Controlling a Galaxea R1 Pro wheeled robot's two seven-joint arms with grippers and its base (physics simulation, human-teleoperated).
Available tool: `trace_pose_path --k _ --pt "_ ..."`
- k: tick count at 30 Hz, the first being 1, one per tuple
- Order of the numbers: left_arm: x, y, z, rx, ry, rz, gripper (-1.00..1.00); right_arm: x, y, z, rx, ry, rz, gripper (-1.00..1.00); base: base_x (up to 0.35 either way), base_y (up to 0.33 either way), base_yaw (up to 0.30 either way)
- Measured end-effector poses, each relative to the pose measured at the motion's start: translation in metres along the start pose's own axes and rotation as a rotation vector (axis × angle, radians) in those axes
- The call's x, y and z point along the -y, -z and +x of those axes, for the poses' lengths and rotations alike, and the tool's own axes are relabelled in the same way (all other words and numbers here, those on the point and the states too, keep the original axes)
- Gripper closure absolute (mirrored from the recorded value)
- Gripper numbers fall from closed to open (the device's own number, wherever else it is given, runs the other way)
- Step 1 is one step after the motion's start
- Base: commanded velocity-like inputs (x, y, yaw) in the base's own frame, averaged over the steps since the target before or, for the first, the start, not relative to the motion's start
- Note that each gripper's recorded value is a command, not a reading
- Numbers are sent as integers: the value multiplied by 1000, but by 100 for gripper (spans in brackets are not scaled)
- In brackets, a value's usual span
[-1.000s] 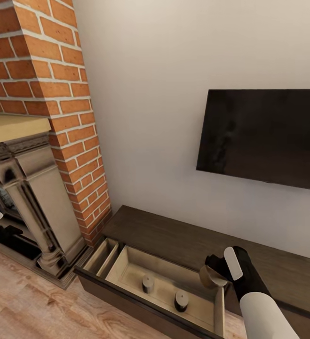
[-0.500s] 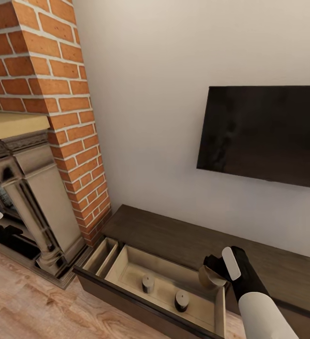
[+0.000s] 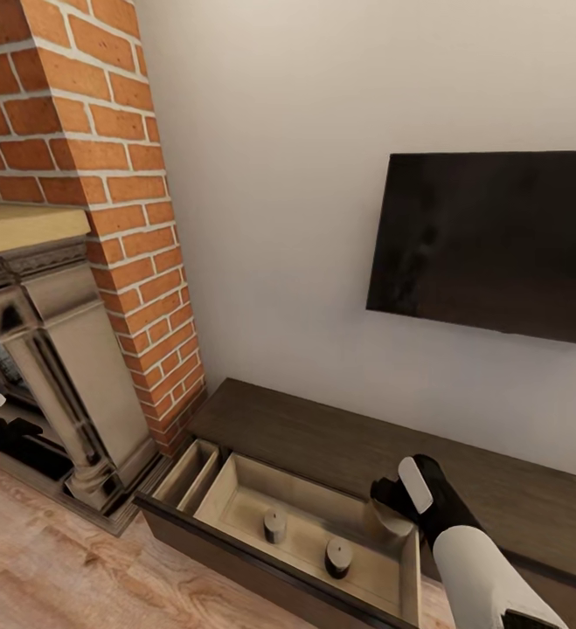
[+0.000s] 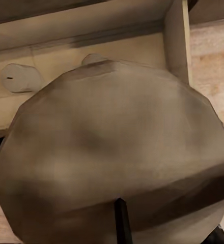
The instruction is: Place each of the two pumpkins and all three candles from the living room inside a cabinet in the living room (use any cabinet), then make sure every cabinet is closed, and position the cauldron so it is next to a table in the living room.
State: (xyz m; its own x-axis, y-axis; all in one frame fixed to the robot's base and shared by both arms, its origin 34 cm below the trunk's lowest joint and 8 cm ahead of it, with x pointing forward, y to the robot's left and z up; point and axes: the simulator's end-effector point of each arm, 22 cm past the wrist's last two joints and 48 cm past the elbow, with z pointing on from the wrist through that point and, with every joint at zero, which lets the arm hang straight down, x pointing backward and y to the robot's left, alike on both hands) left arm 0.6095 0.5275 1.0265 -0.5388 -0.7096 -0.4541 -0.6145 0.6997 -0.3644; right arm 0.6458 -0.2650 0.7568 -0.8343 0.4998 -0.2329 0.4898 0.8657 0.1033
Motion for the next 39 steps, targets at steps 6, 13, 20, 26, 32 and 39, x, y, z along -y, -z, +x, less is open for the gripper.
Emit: trace_pose_path --k 6,13,20,26,32,39 --pt "-2 -6 3 0 0 0 -100 -2 -19 6 -18 -12 22 100 0 0 0" --pt "-5 -14 6 1 0 -1 -100 -4 -35 8 -9 13 65 100 0 0 0" --pt "-8 -22 9 2 0 -3 -100 -2 -44 8 -4 22 74 100 0 0 0" --pt "-10 -29 12 2 0 -4 -100 -1 -53 9 1 22 76 100 0 0 0" --pt "-13 -36 16 2 0 -4 -100 1 -63 8 24 8 80 100 0 0 0" --pt "-16 -44 20 2 0 -1 -100 2 -74 11 27 12 82 100 0 0 0"
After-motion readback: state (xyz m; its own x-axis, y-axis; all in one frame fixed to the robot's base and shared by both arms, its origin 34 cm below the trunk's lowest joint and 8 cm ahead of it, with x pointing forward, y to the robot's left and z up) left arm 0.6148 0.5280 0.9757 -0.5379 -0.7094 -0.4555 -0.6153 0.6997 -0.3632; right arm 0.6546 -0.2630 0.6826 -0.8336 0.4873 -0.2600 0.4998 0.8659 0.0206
